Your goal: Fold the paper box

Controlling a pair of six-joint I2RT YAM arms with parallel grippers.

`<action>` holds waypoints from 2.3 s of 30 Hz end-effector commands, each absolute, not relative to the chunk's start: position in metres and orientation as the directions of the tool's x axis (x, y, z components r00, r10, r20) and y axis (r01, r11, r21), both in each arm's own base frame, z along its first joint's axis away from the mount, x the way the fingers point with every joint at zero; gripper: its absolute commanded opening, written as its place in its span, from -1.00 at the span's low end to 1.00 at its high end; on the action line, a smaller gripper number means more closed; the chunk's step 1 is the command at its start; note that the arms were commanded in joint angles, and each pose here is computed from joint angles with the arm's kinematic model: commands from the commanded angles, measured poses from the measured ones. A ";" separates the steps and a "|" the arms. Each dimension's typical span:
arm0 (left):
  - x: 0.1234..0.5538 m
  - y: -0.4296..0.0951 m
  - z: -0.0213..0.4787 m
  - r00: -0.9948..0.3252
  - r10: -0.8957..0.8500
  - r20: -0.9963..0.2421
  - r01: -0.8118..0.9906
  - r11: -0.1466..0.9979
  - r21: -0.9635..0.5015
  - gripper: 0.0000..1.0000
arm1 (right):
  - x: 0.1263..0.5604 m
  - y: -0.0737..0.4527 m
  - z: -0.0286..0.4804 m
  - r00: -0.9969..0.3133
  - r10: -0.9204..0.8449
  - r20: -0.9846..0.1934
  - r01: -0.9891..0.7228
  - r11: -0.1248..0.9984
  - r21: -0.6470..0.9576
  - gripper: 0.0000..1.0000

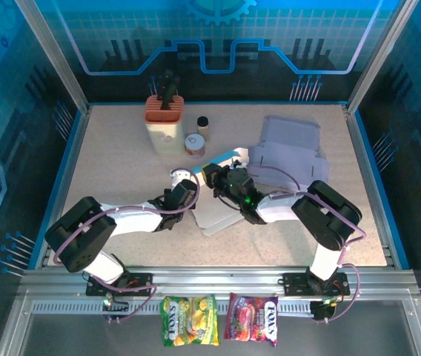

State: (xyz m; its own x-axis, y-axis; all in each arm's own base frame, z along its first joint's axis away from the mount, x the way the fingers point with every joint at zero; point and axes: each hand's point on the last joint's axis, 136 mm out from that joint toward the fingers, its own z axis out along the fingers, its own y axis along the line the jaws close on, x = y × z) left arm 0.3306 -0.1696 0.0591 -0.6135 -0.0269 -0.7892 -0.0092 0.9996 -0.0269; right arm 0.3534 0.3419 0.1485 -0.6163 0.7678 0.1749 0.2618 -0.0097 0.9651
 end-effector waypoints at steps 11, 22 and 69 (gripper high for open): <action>0.327 -0.167 0.092 -0.620 -0.060 -0.782 -0.031 0.998 -0.052 -1.00 | 0.329 0.335 0.178 -0.628 0.765 0.144 0.323 0.088 0.942 0.35; 0.319 -0.154 0.116 -0.713 -0.056 -0.699 0.018 0.995 -0.098 -1.00 | 0.329 0.256 0.251 -0.653 0.753 -0.081 0.245 0.311 0.918 0.57; 0.340 -0.207 0.196 -0.912 -0.208 -0.352 0.129 0.671 -0.730 -1.00 | 0.313 0.131 0.290 -0.750 0.511 -0.420 -0.011 0.625 0.780 -0.10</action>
State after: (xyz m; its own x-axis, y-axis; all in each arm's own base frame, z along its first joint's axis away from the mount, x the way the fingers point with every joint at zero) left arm 0.3351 -0.2021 0.1809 -0.9154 -0.1945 -0.3525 0.1187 0.7063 -0.6978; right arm 0.3115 0.1332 0.2882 -0.7693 0.4817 -0.4196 -0.0177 0.6405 0.7677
